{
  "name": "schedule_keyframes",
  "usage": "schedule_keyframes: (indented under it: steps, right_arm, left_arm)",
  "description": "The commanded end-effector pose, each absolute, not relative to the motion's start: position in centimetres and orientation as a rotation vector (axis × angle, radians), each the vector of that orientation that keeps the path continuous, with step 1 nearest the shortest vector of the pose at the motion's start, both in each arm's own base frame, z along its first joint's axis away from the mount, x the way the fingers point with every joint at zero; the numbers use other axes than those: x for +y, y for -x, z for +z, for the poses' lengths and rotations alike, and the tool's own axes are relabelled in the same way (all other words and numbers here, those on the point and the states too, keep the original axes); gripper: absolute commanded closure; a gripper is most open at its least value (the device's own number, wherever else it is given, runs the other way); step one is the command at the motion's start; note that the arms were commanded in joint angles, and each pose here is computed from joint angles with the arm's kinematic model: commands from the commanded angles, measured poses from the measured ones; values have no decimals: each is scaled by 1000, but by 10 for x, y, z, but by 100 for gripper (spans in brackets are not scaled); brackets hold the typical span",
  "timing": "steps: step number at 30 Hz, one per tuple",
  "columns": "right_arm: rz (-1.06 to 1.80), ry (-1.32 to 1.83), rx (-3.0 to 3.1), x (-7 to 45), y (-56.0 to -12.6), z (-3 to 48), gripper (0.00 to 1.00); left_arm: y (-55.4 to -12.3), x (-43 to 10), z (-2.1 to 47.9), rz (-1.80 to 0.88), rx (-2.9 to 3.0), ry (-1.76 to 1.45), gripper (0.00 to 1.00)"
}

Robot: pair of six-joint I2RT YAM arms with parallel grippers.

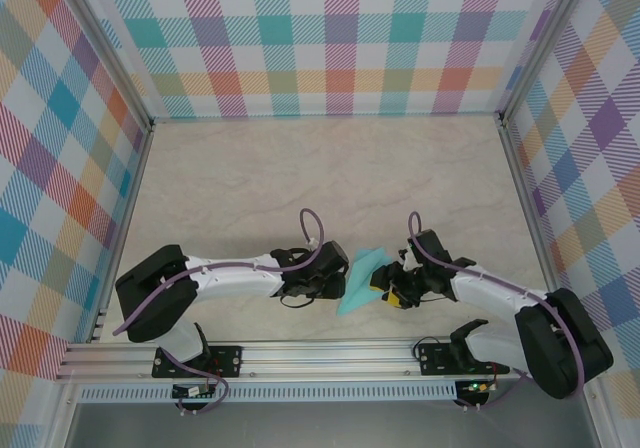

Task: Fold a paper plane with a square sheet of paper (pick it up from the middle)
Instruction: Turn over the paper at the center of the table.

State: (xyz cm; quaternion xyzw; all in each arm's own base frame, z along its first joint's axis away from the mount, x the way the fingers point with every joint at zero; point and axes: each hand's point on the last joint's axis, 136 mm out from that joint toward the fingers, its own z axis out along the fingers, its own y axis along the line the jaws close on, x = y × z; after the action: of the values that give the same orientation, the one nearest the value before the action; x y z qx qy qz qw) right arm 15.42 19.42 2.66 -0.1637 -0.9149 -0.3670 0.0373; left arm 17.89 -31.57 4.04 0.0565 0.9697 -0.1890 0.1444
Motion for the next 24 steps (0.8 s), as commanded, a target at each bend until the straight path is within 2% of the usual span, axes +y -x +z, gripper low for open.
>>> schedule_keyframes:
  steps: [1,13,24]
  right_arm:
    - [-1264,435,-2842,211,-176,33,47]
    - [-1364,453,-2856,219,-193,46,51]
    - [-1402,434,-2867,221,-196,53,52]
  left_arm:
    - [-187,-330,50,-626,2766,-155,62]
    - [-183,-338,47,-658,2781,-203,63]
    - [-185,-337,34,-587,2818,-207,72]
